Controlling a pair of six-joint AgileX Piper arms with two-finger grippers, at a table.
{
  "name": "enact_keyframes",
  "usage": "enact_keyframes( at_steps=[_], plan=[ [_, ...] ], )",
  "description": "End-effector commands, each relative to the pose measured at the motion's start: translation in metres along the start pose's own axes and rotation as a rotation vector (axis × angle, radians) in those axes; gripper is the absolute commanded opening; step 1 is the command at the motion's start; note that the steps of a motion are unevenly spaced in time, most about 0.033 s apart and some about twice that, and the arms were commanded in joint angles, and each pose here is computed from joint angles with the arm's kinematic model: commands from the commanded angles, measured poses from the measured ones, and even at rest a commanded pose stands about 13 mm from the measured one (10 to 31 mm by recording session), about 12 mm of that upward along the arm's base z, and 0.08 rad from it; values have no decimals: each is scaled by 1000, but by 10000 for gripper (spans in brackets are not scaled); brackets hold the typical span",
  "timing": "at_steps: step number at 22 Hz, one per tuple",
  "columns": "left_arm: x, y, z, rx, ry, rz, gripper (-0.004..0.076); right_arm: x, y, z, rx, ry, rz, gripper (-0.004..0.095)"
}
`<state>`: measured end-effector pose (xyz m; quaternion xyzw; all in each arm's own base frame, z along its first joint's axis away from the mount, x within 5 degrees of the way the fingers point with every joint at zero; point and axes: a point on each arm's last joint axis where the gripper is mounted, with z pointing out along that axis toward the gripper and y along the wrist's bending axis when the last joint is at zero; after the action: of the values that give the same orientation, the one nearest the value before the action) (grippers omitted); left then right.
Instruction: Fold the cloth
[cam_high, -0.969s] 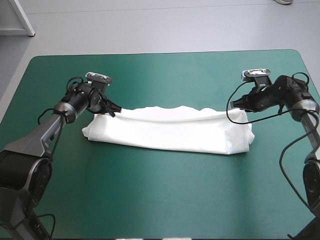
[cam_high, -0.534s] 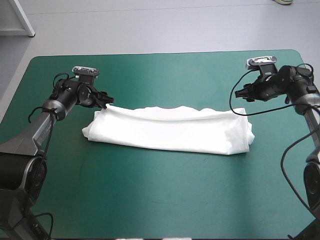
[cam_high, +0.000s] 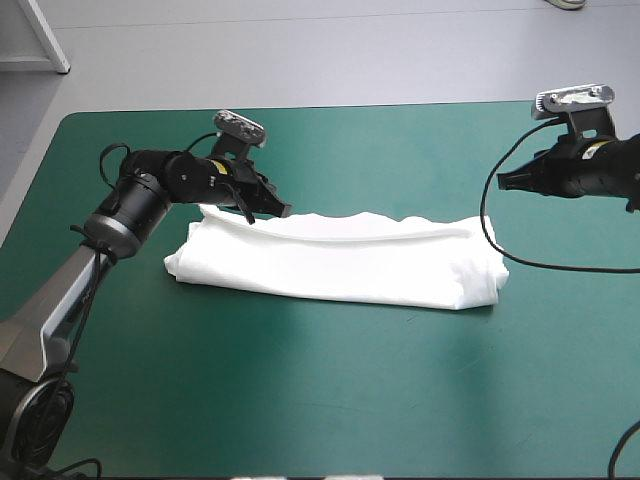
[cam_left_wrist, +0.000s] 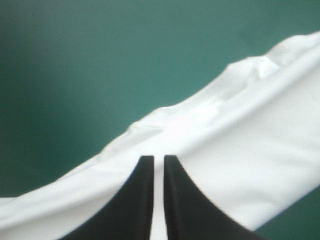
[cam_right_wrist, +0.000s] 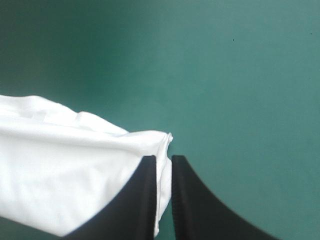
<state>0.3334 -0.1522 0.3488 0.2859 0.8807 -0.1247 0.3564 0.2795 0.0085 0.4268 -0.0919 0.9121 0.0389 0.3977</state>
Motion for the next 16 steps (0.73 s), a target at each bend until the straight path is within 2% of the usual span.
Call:
enact_keyframes(
  at_steps=[1, 8, 11, 16],
  plan=[
    [-15, -28, -7, 88, -86, -4, 19, -1, 0, -36, 37, -84, 0, -13],
    [3, -37, 54, 162, 74, -40, 19, 23, -6, -27, 35, -15, 58, 3],
    [18, -35, 90, 183, 165, -68, 19, 32, -5, -15, 17, 17, 77, 110],
    [31, -38, 122, 243, 208, -107, 19, 32, -8, -9, 26, 8, 78, 310]
  ],
)
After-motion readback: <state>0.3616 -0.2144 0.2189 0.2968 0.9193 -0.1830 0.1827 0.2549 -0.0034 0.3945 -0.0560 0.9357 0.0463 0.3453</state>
